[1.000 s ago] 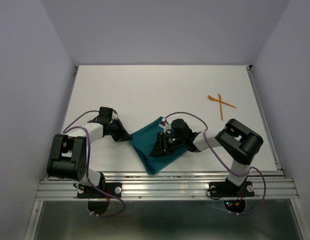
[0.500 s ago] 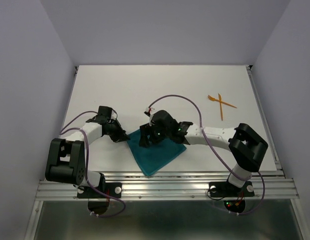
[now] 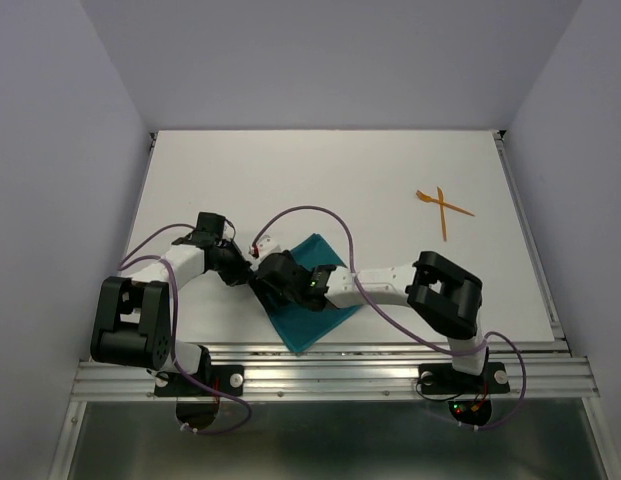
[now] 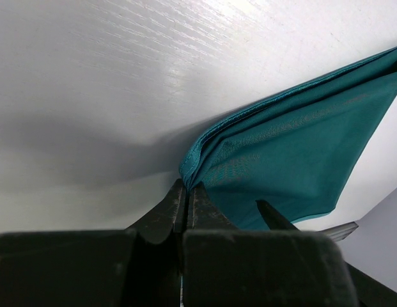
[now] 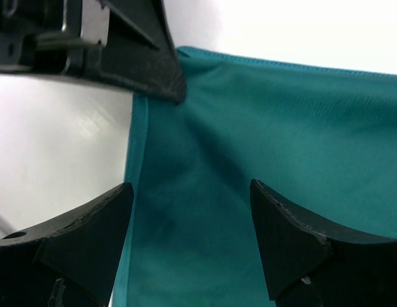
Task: Fold the napkin into a case and place the utensils inside
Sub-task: Fold the lower triangle-folded napkin at the center of the board.
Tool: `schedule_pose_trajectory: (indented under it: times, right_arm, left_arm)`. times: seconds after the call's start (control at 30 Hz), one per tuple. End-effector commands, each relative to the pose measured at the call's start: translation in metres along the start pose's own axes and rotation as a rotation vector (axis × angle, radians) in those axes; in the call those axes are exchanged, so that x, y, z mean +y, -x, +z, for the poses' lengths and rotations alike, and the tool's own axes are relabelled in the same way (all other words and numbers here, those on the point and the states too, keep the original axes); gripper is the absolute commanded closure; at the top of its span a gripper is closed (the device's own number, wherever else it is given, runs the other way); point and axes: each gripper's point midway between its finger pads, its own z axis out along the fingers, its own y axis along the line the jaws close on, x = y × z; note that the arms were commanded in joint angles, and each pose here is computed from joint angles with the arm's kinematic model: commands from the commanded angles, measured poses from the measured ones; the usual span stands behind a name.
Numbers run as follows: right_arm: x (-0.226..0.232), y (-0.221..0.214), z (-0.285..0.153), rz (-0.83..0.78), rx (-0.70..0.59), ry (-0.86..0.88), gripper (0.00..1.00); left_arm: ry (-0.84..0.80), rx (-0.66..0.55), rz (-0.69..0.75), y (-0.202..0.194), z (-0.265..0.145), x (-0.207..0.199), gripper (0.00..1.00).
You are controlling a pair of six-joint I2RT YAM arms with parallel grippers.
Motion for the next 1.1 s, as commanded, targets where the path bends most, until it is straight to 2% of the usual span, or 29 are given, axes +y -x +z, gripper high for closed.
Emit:
schedule_pose_trajectory:
  times: [0.0, 0.7, 1.07]
  right_arm:
    - [0.007, 0.03, 0.007, -0.032, -0.111, -0.055, 0.21]
    - [0.026, 0.045, 0.019, -0.077, -0.158, -0.06, 0.22]
    - [0.019, 0.038, 0.038, -0.12, -0.172, -0.169, 0.27]
  left_arm:
    - [-0.021, -0.032, 0.016, 0.008, -0.009, -0.012, 1.0]
    - [-0.019, -0.032, 0.009, 0.008, -0.007, -0.011, 1.0]
    - [-0.022, -0.032, 0.007, 0.007, -0.008, -0.011, 1.0]
